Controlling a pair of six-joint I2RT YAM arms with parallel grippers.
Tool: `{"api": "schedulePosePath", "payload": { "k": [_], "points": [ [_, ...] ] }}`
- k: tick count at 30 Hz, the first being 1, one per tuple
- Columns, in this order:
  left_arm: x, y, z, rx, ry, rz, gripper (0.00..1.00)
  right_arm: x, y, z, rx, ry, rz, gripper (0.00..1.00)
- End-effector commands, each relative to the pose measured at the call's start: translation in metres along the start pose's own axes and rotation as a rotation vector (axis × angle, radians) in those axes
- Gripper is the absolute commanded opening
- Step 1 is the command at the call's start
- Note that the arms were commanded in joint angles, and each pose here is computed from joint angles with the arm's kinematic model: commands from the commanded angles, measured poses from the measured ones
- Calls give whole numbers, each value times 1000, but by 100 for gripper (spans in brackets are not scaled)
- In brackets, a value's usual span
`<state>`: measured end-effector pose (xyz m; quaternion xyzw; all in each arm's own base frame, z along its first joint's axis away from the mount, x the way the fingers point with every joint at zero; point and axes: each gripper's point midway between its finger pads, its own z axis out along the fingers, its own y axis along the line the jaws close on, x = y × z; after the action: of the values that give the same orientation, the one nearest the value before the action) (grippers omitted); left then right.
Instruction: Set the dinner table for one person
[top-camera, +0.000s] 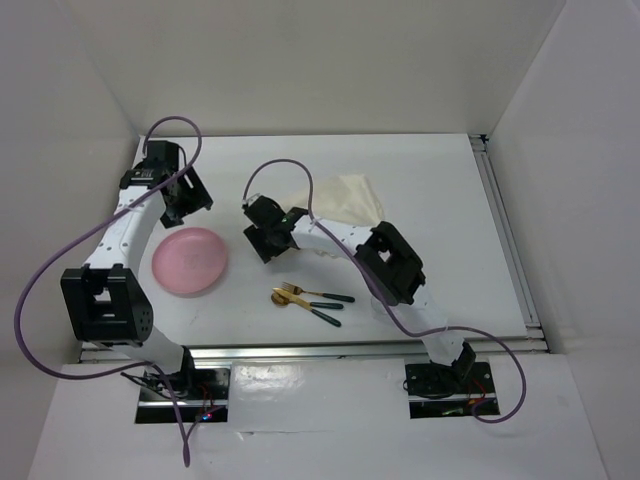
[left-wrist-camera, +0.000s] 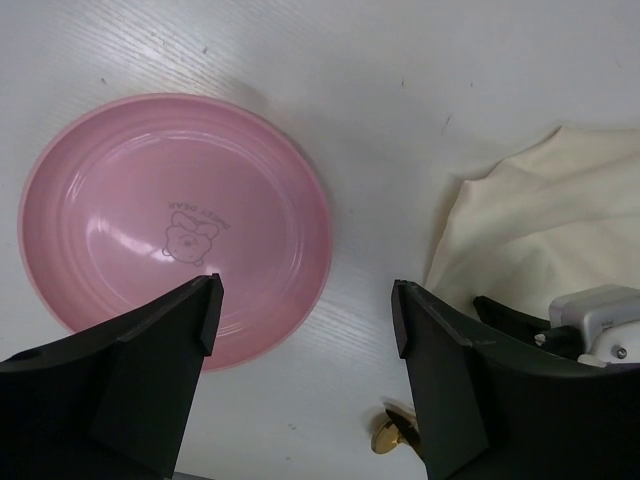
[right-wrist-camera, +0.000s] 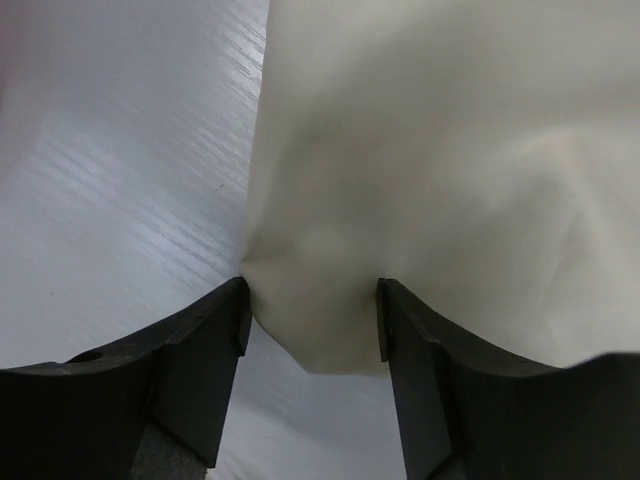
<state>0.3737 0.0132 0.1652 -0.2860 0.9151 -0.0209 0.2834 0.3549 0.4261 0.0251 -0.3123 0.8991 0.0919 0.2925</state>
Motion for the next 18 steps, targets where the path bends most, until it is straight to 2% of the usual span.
{"api": "schedulePosePath", "payload": {
  "k": [1,4,5,8,9,10,13,15,16,18],
  "points": [
    [-5,-4,-16,57,-15,-17,86,-4,1,-3,41,-10,-25,62],
    [-2,-3,-15,67,2,-24,86,7,0,-1,71,8,-28,51],
    [-5,-2,-14,76,-3,-32,86,6,-2,-1,80,6,-28,40],
    [0,-4,-13,87,14,-31,86,4,-7,0,111,4,-30,22],
    [1,-3,-10,83,22,-31,86,-4,-6,-4,109,-9,-27,9],
    [0,-6,-10,99,20,-22,86,-10,-5,-7,107,-17,-34,2],
    [1,-11,-11,136,28,15,86,-47,-4,-30,74,-87,-17,0],
    [2,-16,-12,165,39,33,86,-75,-19,-50,54,-150,25,0],
    [5,-22,-14,199,56,43,86,-100,-21,-76,16,-213,37,0],
    [3,-30,-14,230,43,74,86,-124,-48,-100,-4,-272,85,0]
  ]
}}
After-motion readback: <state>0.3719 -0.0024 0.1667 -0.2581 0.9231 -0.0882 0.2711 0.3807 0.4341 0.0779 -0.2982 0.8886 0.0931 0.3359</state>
